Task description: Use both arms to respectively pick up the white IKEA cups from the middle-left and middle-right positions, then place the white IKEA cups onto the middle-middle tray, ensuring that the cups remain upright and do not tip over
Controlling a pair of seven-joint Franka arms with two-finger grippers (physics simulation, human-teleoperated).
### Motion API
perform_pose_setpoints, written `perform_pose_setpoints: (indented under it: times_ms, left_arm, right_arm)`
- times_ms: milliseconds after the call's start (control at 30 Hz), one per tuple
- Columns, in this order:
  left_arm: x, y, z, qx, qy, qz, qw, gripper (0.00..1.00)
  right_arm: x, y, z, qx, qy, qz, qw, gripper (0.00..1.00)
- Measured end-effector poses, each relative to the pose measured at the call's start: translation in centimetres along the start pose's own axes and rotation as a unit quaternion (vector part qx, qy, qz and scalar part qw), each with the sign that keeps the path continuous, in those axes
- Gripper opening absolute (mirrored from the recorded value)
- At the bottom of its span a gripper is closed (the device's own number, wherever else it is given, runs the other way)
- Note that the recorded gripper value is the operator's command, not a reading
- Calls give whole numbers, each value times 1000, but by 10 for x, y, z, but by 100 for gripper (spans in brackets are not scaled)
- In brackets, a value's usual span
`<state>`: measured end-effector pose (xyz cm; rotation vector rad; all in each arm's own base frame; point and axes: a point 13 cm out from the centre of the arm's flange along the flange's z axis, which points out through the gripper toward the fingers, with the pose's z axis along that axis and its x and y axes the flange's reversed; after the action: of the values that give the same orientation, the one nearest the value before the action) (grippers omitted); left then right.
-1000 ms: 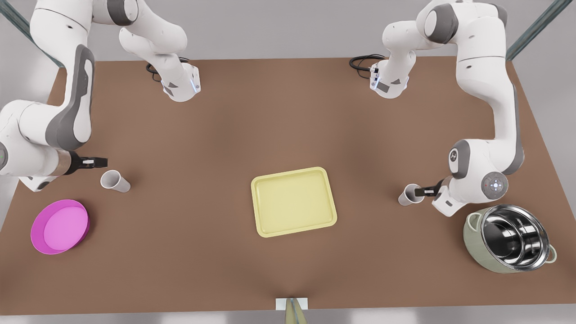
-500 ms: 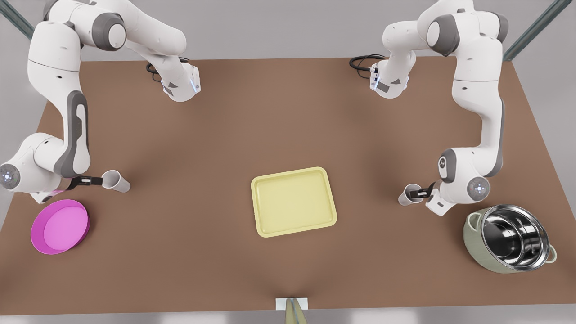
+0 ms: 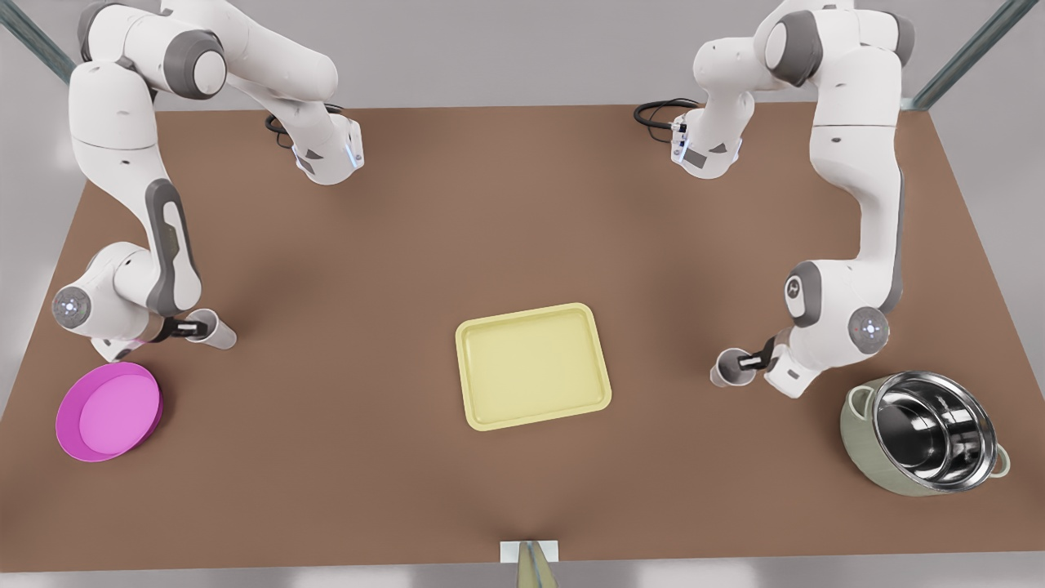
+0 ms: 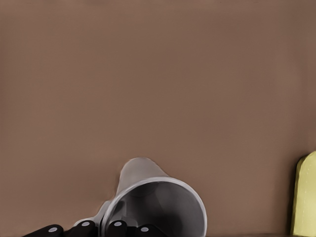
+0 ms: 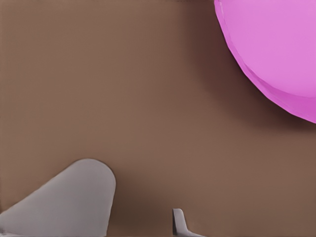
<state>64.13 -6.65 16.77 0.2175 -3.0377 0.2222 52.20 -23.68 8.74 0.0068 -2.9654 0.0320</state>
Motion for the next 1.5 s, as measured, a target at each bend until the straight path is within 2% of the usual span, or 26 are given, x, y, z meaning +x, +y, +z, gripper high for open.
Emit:
perform_pose_setpoints:
  times_ms: [100, 200, 267, 367, 467, 633, 767, 800, 833, 900, 933, 1000, 1033, 1067, 1200, 1333, 1367, 1433, 1500]
  left_arm:
    - [25, -108, -1, 39, 9, 55, 998, 21]
    - [64, -203, 9, 65, 23, 100, 993, 21]
    - [75, -249, 16, 75, 23, 110, 991, 21]
    - [87, -291, 44, 80, 22, 109, 991, 21]
    - [90, -303, 70, 77, 20, 94, 992, 21]
    - [89, -300, 95, 67, 16, 65, 995, 21]
    - [87, -294, 106, 64, 17, 40, 997, 21]
    - [87, -293, 107, 64, 17, 34, 997, 33]
    - [86, -293, 107, 65, 17, 30, 997, 54]
    - [86, -295, 106, 72, 17, 22, 997, 90]
    - [85, -297, 105, 78, 18, 20, 997, 100]
    - [85, -300, 103, 85, 18, 19, 996, 100]
    - [84, -300, 103, 86, 17, 19, 996, 100]
    - [84, -300, 102, 85, 16, 19, 996, 100]
    - [80, -297, 98, 79, 10, 15, 997, 100]
    - [70, -295, 51, 78, -10, 4, 997, 100]
    - [56, -294, 19, 77, -26, 1, 997, 100]
    - [-2, -278, -103, 69, -82, 1, 994, 100]
    - [-36, -202, -184, 34, -97, -30, 994, 100]
  right_arm:
    - [-13, 11, -15, 1, -15, -16, 1000, 21]
    - [-22, 24, -27, 5, -23, -33, 999, 21]
    - [-50, 48, -56, 8, -41, -61, 997, 21]
    - [-96, 181, -99, -10, -63, -169, 983, 21]
    - [-110, 336, -132, -22, -81, -273, 958, 21]
    - [-102, 546, -137, -87, -93, -348, 929, 21]
    - [-105, 652, -119, -115, -99, -363, 919, 21]
    - [-105, 666, -112, -118, -98, -360, 920, 21]
    - [-102, 677, -103, -120, -94, -356, 922, 21]
    - [-94, 694, -81, -121, -82, -347, 926, 21]
    - [-89, 700, -71, -120, -77, -343, 928, 21]
    - [-85, 707, -60, -120, -71, -331, 933, 21]
    - [-86, 708, -59, -121, -71, -324, 936, 64]
    - [-86, 708, -59, -121, -72, -317, 938, 100]
    - [-89, 708, -56, -122, -73, -290, 946, 100]
    - [-90, 708, -58, -125, -76, -269, 952, 100]
    - [-90, 710, -63, -126, -79, -266, 952, 100]
    - [-86, 713, -85, -131, -86, -261, 952, 100]
    - [-69, 708, -129, -133, -92, -259, 952, 100]
